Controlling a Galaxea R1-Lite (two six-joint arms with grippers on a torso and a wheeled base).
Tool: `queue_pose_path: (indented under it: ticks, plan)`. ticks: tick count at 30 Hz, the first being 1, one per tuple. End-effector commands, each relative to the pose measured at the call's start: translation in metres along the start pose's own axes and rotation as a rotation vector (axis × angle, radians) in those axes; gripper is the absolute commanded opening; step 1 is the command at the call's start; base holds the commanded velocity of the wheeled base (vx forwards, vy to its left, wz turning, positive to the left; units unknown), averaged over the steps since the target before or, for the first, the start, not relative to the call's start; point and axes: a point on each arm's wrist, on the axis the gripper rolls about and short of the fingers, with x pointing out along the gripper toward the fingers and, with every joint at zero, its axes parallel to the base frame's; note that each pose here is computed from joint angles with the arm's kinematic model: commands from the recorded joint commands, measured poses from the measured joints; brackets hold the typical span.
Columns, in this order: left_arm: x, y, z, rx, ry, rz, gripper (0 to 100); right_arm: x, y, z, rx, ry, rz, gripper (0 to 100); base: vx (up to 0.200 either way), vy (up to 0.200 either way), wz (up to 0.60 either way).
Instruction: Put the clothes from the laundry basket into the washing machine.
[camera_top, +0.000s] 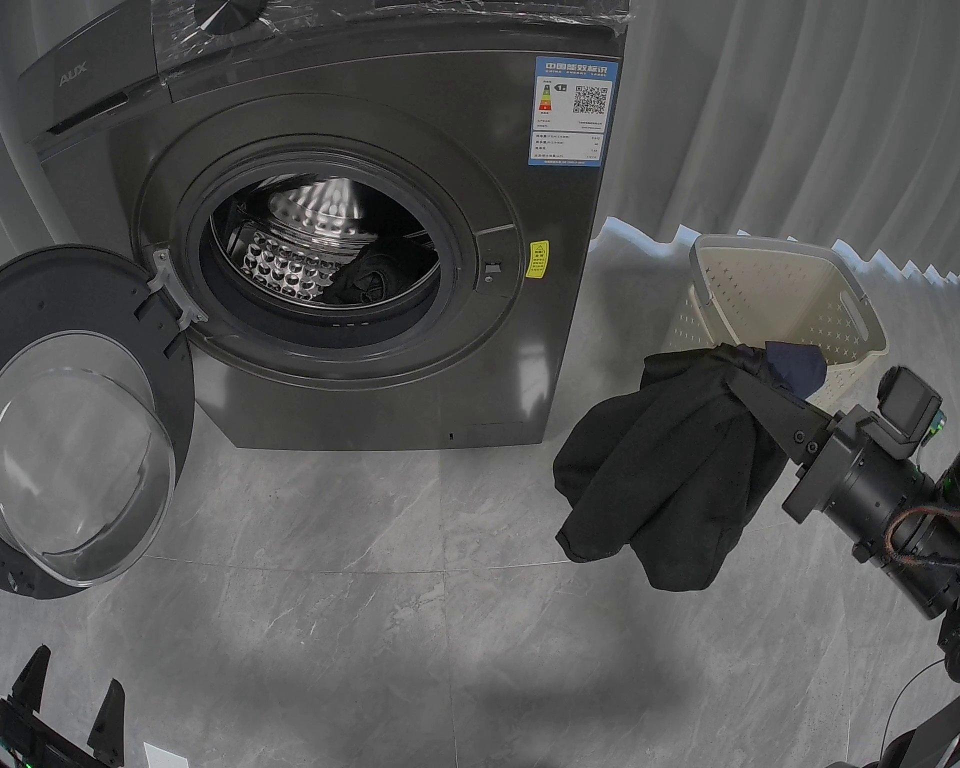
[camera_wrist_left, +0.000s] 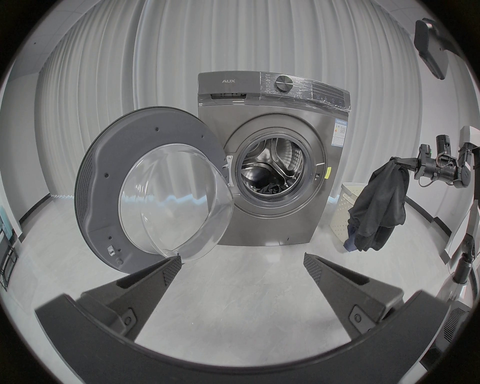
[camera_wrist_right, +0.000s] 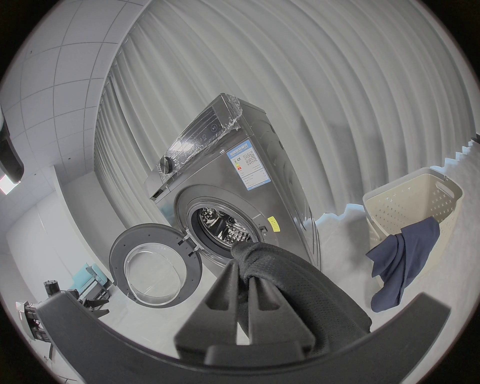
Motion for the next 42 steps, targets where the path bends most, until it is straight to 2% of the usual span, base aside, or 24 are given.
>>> queue_pose_path:
  ticks: [1, 10, 19, 25, 31, 42]
  plan:
    - [0.001, 0.0, -0.005, -0.001, 0.009, 0.001, 100, -0.001, 0.0, 0.001, 0.0, -0.003, -0.001, 0, 0.0, 0.2, 0.0]
    - [0.0, 0.0, -0.004, 0.003, 0.007, 0.001, 100, 0.001, 0.0, 0.0, 0.0, -0.002, -0.002, 0, 0.0, 0.2, 0.0]
    - [0.0, 0.0, -0.004, 0.003, 0.007, 0.001, 100, 0.002, 0.0, -0.001, 0.0, 0.001, -0.001, 0, 0.0, 0.0, 0.0]
    - [0.0, 0.0, -0.004, 0.003, 0.007, 0.001, 100, 0.002, 0.0, -0.003, -0.001, 0.009, -0.003, 0, 0.2, 0.0, 0.0]
    - [0.0, 0.0, -0.004, 0.003, 0.006, 0.001, 100, 0.003, 0.0, -0.004, -0.002, 0.014, -0.002, 0, 0.0, 0.0, 0.0]
    - [0.0, 0.0, -0.005, 0.005, 0.006, 0.001, 100, 0.012, 0.004, -0.006, -0.001, 0.016, 0.013, 0, 0.0, 0.164, 0.0]
